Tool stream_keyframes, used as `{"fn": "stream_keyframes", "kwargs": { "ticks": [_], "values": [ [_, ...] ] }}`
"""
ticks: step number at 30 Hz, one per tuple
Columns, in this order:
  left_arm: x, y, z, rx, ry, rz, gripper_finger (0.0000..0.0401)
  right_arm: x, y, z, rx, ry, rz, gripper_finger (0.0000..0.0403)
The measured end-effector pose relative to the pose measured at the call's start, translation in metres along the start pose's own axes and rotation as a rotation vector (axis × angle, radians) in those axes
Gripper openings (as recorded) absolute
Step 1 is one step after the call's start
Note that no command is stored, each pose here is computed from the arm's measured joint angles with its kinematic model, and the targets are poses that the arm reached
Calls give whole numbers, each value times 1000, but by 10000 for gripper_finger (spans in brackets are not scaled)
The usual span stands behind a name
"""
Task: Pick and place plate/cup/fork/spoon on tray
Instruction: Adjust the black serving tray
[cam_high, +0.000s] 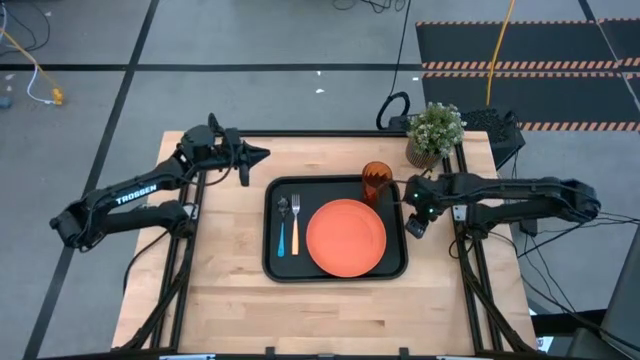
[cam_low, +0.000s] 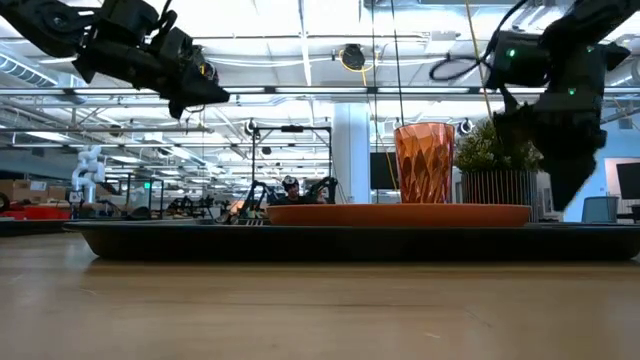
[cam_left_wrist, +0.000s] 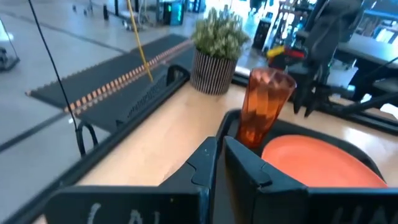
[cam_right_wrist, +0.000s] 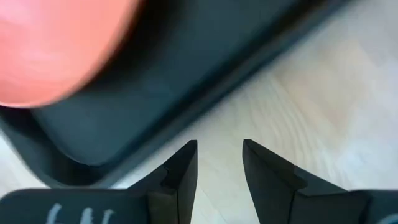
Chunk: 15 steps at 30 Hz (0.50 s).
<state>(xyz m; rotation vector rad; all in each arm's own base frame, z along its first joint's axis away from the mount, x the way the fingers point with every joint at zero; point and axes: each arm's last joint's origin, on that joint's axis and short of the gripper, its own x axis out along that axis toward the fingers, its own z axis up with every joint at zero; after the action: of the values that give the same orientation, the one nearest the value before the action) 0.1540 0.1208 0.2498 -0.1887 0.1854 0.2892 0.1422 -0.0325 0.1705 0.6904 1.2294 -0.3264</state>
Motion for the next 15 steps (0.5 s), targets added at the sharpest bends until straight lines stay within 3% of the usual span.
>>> {"fn": "stream_keyframes", "kwargs": {
  "ticks": [5,15],
  "values": [
    [0,-1,7,40,-63,-4,31,11,-3,0,47,99,-52,118],
    [-2,2,9,70,-91,12,31,28,8,10,20,84,-32,118]
  ]
}}
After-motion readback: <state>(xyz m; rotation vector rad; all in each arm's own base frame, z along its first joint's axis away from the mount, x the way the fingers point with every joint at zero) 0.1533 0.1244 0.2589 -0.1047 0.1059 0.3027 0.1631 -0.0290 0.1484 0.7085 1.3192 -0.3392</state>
